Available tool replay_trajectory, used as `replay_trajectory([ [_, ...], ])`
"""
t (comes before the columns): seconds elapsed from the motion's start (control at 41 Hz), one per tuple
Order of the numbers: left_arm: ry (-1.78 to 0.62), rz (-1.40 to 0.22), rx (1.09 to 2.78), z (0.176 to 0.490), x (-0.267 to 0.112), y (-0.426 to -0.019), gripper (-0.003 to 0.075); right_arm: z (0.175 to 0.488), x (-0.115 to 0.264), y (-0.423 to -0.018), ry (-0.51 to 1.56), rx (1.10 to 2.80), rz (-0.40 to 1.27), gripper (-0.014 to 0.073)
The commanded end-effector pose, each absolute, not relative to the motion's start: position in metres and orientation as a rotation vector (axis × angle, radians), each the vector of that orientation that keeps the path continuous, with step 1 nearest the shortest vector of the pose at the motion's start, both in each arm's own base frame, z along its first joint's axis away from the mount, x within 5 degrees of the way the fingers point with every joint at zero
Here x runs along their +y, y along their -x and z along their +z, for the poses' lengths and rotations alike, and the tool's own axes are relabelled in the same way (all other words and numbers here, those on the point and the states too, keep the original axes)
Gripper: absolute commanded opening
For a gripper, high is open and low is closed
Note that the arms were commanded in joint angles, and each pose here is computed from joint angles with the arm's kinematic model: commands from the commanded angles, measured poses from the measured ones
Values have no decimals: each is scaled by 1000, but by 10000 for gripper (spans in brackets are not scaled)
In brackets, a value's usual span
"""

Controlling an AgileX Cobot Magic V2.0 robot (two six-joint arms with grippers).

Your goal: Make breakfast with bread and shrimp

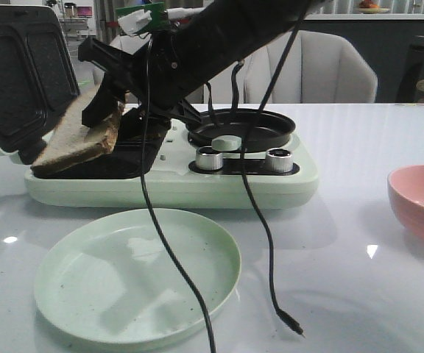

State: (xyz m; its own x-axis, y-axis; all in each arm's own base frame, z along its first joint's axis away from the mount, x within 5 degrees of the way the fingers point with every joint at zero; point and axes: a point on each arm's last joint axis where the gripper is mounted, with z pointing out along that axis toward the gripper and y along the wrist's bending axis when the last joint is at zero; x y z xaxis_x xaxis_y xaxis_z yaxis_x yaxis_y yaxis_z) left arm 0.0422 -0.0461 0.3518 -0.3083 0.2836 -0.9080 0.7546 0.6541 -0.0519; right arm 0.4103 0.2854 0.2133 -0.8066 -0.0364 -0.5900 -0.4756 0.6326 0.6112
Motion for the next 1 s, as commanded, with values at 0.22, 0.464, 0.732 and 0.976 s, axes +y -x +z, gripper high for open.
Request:
replay_trajectory([
  [0.22,-795,-663,1788,366,-50,-42,507,267,258,-419,384,2201,1096,462],
  [0.464,-795,-663,1788,366,-50,-42,507,307,230,-404,459,2250,905,453],
  [0.732,-795,-663,1788,366,-50,-42,507,375,211,-348,667,2236,581,377],
  [0.976,-795,-663,1788,366,-50,-42,507,403,191,-280,709,2194,356,377],
])
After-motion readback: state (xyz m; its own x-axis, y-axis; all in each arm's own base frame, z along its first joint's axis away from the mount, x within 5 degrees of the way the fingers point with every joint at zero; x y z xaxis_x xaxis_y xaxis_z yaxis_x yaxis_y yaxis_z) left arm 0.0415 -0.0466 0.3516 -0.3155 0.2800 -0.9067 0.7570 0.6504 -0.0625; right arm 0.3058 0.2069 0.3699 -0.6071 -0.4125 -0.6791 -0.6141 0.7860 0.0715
